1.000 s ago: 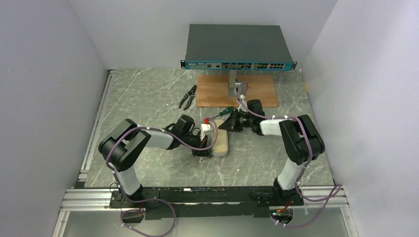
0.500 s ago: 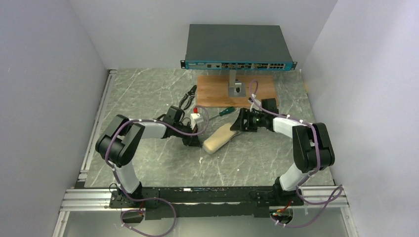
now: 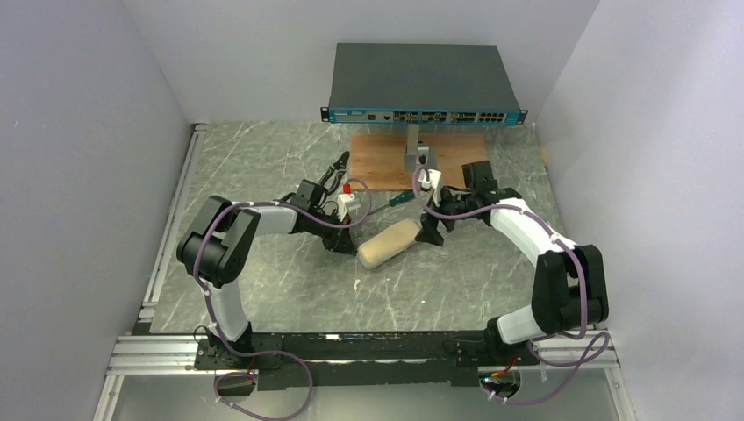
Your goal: Open the umbrella
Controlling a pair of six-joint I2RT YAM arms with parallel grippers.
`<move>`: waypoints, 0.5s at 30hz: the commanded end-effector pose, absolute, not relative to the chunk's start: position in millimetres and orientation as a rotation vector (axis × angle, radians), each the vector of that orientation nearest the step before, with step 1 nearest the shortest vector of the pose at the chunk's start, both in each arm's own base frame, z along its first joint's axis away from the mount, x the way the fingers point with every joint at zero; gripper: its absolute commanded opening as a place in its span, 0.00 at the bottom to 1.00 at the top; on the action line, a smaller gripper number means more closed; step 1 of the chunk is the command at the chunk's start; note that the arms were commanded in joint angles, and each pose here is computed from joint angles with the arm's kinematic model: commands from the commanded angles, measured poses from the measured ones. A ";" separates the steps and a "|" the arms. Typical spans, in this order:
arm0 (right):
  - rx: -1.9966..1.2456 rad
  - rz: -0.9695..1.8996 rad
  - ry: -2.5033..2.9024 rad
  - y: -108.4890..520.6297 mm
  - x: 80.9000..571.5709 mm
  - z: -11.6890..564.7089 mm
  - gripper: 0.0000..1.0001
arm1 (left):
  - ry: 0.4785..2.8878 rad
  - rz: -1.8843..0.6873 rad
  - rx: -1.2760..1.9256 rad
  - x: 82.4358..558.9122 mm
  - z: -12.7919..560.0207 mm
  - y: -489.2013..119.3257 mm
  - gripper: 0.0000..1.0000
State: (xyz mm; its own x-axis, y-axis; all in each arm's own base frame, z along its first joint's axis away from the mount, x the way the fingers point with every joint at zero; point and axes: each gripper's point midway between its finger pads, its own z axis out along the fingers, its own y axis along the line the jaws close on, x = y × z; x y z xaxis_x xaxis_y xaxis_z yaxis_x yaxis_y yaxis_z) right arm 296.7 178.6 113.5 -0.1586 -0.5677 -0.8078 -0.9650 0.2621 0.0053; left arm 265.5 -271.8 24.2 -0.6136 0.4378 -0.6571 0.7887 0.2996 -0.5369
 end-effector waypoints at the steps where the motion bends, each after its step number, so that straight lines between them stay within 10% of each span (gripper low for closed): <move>1: -1.770 0.582 1.553 206.6 279.7 108.5 0.99 | 2.173 -1.288 1.101 268.7 25.9 -275.1 0.00; 15: -1.957 0.535 1.378 248.1 283.7 62.9 1.00 | 2.185 -1.296 1.085 273.3 25.2 -274.0 0.00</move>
